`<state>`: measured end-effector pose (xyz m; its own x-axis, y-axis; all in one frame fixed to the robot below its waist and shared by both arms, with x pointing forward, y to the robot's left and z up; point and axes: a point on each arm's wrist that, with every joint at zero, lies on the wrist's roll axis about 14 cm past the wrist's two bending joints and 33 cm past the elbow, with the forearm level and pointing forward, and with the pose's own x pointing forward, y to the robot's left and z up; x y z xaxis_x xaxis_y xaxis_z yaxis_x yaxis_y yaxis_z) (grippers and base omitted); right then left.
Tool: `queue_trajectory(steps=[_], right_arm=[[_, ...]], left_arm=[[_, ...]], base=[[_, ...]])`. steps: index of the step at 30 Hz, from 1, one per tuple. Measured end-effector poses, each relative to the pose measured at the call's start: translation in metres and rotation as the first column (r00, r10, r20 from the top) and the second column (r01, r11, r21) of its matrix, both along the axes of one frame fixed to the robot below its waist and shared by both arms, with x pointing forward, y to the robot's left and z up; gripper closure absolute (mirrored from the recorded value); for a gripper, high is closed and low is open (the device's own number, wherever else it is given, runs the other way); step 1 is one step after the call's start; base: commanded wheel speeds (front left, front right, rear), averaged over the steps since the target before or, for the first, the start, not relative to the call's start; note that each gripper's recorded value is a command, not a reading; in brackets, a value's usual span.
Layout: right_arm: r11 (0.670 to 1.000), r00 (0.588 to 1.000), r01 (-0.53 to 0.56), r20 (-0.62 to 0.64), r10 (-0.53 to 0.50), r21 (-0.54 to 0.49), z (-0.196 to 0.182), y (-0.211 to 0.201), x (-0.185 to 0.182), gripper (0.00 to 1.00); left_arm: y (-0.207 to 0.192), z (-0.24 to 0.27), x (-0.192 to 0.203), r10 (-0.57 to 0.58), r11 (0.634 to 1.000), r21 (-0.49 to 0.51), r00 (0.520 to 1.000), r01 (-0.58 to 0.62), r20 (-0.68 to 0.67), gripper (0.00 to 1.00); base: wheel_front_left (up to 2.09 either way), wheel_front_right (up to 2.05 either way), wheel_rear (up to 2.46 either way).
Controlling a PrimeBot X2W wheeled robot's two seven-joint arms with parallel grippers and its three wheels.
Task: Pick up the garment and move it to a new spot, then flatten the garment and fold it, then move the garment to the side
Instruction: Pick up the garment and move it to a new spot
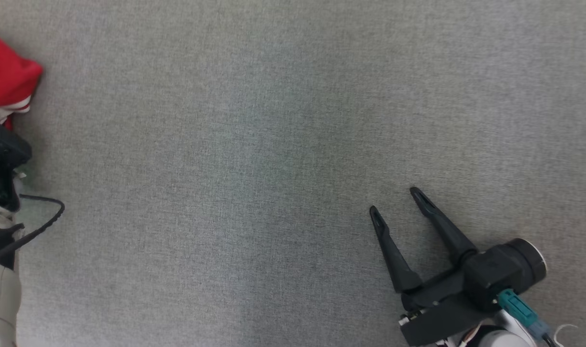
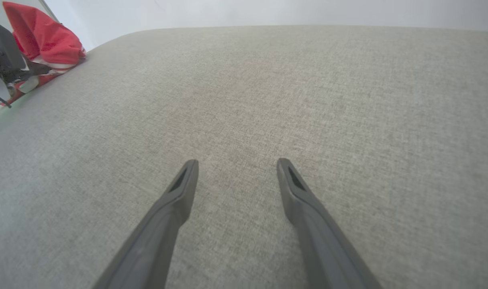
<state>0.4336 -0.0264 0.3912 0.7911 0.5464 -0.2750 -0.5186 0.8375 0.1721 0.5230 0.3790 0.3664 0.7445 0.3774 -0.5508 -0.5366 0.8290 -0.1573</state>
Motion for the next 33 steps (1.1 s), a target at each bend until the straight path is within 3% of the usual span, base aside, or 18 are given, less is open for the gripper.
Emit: queue_trajectory(steps=[14, 22, 27, 33], right_arm=[[0.994, 0.990, 0.038, 0.130, -0.052, 0.106, 0.053, 0.007, -0.002, 0.00], [0.982, 0.964, 0.132, 0.213, -0.159, 0.136, 0.086, -0.021, -0.012, 0.00], [0.968, 0.935, 0.206, 0.264, -0.238, 0.143, 0.107, -0.048, -0.022, 0.00], [0.939, 0.891, 0.310, 0.299, -0.341, 0.145, 0.121, -0.087, -0.039, 0.00]], left_arm=[[0.019, 0.100, 0.006, -0.082, 0.989, 0.132, 0.985, 0.062, 0.149, 1.00], [-0.018, 0.207, 0.027, -0.232, 0.969, 0.161, 0.909, 0.186, 0.347, 1.00], [-0.077, 0.280, 0.037, -0.360, 0.933, 0.157, 0.800, 0.325, 0.481, 1.00], [-0.188, 0.347, 0.028, -0.581, 0.789, 0.237, 0.561, 0.567, 0.590, 1.00]], base=[[0.00, 0.00, 0.00], [0.00, 0.00, 0.00], [0.00, 0.00, 0.00], [0.00, 0.00, 0.00]])
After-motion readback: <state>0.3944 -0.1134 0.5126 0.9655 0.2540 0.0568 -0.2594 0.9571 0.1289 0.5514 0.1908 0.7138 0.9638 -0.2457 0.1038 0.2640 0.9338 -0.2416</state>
